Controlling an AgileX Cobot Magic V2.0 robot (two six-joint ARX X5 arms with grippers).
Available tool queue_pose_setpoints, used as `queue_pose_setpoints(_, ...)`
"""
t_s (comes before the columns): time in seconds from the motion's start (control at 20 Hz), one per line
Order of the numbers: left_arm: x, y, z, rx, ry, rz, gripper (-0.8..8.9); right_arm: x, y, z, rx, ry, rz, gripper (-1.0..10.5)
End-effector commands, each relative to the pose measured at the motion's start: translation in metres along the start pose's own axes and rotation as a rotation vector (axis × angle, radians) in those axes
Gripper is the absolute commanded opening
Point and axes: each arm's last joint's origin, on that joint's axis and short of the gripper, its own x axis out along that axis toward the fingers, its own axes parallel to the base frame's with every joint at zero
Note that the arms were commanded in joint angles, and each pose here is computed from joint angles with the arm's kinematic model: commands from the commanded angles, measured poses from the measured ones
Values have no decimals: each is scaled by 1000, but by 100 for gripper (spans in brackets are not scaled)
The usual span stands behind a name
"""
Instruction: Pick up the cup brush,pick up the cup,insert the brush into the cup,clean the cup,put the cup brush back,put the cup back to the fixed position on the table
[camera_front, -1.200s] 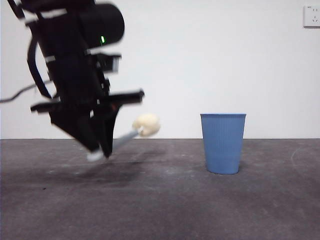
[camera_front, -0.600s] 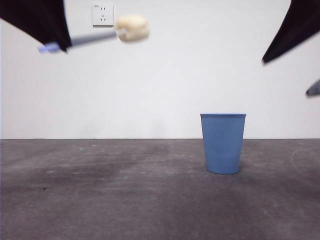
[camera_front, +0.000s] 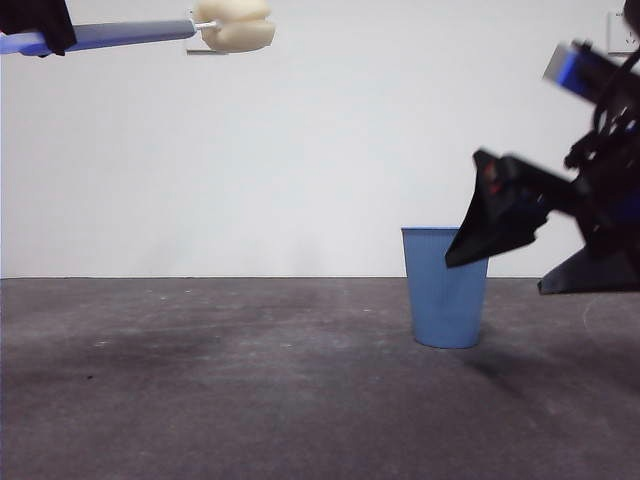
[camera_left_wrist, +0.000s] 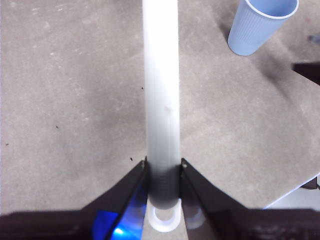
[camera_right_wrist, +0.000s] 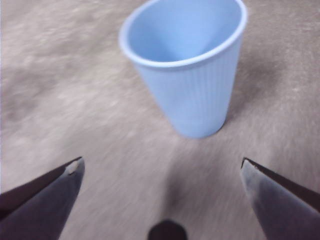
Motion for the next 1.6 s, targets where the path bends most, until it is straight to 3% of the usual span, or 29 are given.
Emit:
queue_pose_setpoints(0.05,0,0,-1,15,8,-3,-8,14,-3,-8,-35,-14,-20,565)
queue_pose_setpoints(0.55,0,-1,-1,5,14,-26,-8,51,-12,-16,-94,-185,-37,565)
queue_pose_setpoints(0.95,0,-4,-2,16,19,-32,-8,86,-14,1,-122,-228,-37,563)
queue_pose_setpoints(1.0,0,-4,-3,18,23,-34,-8,88,-15,2,-122,-228,-37,544)
queue_pose_setpoints(1.15,0,-4,-3,19,23,-33,-8,90,-15,3,-124,-235,-37,261)
queue_pose_setpoints(1.35,0,-4,-3,21,23,-32,-8,90,-15,3,-133,-239,-37,-15)
queue_pose_setpoints(1.6,0,-3,-7,68,64,-25,-9,83,-11,11,-137,-237,-30,-16)
